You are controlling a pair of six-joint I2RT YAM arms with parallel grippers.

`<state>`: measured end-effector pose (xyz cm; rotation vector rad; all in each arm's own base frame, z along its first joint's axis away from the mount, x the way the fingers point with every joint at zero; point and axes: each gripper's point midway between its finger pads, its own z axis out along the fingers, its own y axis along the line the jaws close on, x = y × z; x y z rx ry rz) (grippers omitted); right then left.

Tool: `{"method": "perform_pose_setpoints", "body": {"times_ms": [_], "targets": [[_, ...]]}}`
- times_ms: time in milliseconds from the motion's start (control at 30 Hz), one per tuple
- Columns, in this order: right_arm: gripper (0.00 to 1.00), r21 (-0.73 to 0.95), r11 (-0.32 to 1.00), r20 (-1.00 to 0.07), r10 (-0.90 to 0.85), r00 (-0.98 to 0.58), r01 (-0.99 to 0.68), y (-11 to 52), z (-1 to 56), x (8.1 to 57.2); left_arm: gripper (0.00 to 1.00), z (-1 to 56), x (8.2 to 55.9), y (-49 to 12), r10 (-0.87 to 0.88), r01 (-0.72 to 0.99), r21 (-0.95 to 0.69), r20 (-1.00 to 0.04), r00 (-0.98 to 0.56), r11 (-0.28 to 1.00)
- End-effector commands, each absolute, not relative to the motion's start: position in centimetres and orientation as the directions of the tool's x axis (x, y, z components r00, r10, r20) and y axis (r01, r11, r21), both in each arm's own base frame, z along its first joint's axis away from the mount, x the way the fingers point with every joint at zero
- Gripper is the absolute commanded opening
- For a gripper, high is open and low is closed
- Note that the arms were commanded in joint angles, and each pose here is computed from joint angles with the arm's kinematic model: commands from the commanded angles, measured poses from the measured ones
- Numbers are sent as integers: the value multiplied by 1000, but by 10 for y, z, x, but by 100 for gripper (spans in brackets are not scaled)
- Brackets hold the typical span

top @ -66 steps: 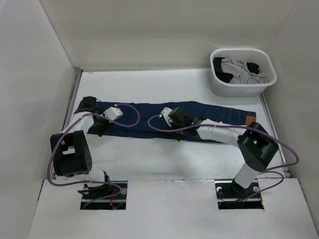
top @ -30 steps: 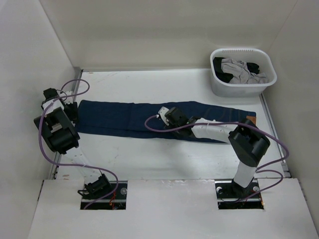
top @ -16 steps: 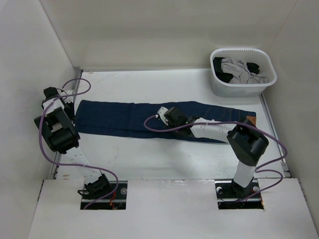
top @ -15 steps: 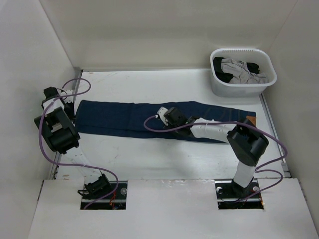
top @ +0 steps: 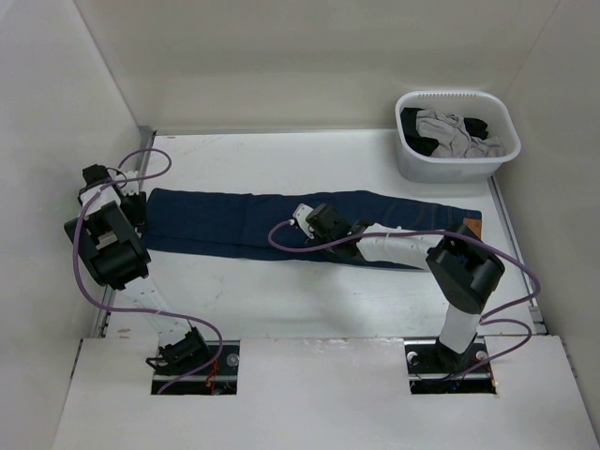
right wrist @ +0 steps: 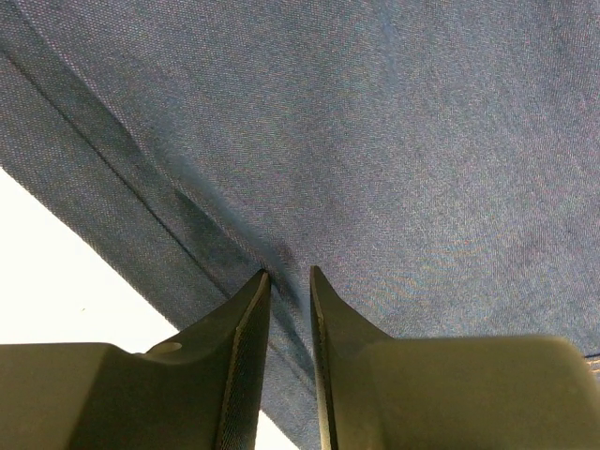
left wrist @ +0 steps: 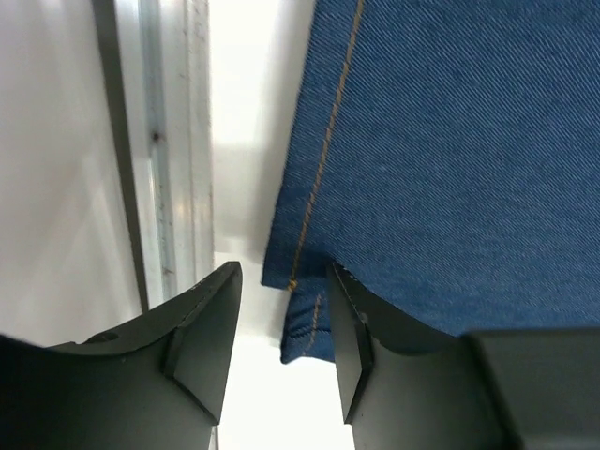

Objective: Fold and stack the trousers
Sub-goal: Fold the trousers

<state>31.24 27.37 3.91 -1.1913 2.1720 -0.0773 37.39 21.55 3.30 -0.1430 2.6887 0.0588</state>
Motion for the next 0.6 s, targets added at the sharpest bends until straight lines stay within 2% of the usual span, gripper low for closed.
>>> {"method": "perform_pose_setpoints", "body": {"times_ms": [0, 167, 300, 333, 400, 467, 567], "targets": [[27, -348, 581, -537, -767, -352, -736, 282, 41, 315, 40, 52, 382, 212, -92, -99, -10, -465, -880, 995], [26, -351, 582, -536, -767, -353, -733, 282, 42, 315, 34, 42, 379, 204, -86, -81, -32, -441, -893, 996], [26, -355, 582, -533, -769, -353, -731, 281, 42, 316, 28, 25, 372, 201, -100, -87, -51, -377, -921, 995], [25, -355, 582, -534, -768, -352, -731, 281, 43, 316, 24, 22, 371, 200, -106, -91, -59, -364, -925, 994], [24, -355, 582, -534, -768, -352, -731, 281, 43, 316, 9, 22, 372, 202, -119, -103, -65, -364, -924, 993], [17, -354, 583, -532, -769, -354, -731, 281, 41, 316, 0, 29, 375, 209, -136, -125, -54, -393, -910, 991], [5, -358, 590, -528, -767, -364, -724, 279, 39, 316, 0, 51, 385, 218, -125, -130, -21, -457, -880, 991]]}}
